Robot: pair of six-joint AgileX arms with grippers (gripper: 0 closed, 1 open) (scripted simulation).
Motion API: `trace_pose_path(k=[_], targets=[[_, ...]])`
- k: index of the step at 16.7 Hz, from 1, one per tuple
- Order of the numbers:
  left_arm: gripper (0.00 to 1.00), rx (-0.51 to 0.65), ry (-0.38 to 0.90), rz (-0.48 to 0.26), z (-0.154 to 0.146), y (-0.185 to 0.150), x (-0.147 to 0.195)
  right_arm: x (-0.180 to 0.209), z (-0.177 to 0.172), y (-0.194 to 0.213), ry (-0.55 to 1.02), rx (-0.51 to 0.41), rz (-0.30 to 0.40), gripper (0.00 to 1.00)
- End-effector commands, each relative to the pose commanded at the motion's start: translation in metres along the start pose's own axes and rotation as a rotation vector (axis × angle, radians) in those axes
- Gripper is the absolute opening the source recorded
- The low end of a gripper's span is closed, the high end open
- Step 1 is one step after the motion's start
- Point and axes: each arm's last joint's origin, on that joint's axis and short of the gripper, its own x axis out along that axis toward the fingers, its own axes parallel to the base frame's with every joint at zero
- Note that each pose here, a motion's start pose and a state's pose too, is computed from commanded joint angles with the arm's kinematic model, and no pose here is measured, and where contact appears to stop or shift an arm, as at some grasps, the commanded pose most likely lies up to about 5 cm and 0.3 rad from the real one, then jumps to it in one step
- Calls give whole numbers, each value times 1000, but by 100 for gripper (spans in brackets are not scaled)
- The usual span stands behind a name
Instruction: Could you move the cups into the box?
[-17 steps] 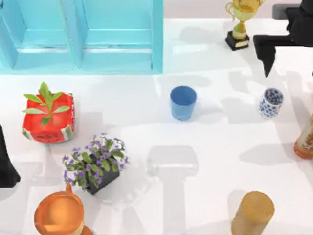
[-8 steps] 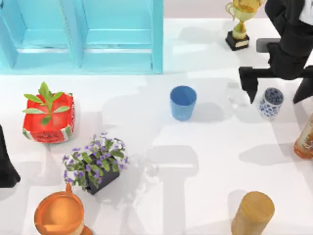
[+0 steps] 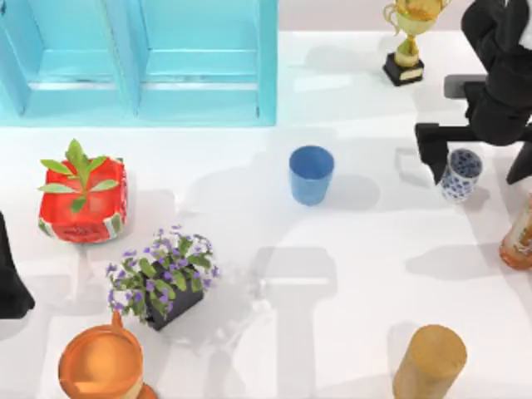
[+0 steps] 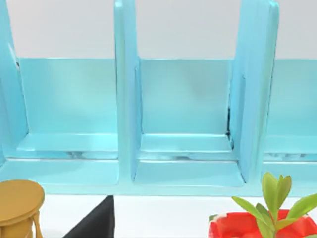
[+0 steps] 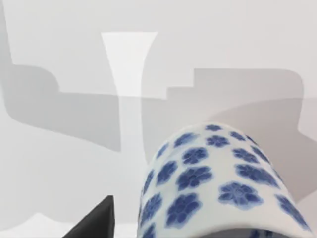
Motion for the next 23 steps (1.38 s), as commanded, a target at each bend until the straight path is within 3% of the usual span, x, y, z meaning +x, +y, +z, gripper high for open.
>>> trace_pose_path(k=[13, 23], targets=[[100, 0, 0, 0, 0, 0, 0, 0, 0, 0, 0, 0, 0, 2], [100, 0, 0, 0, 0, 0, 0, 0, 0, 2, 1, -2, 1, 0]])
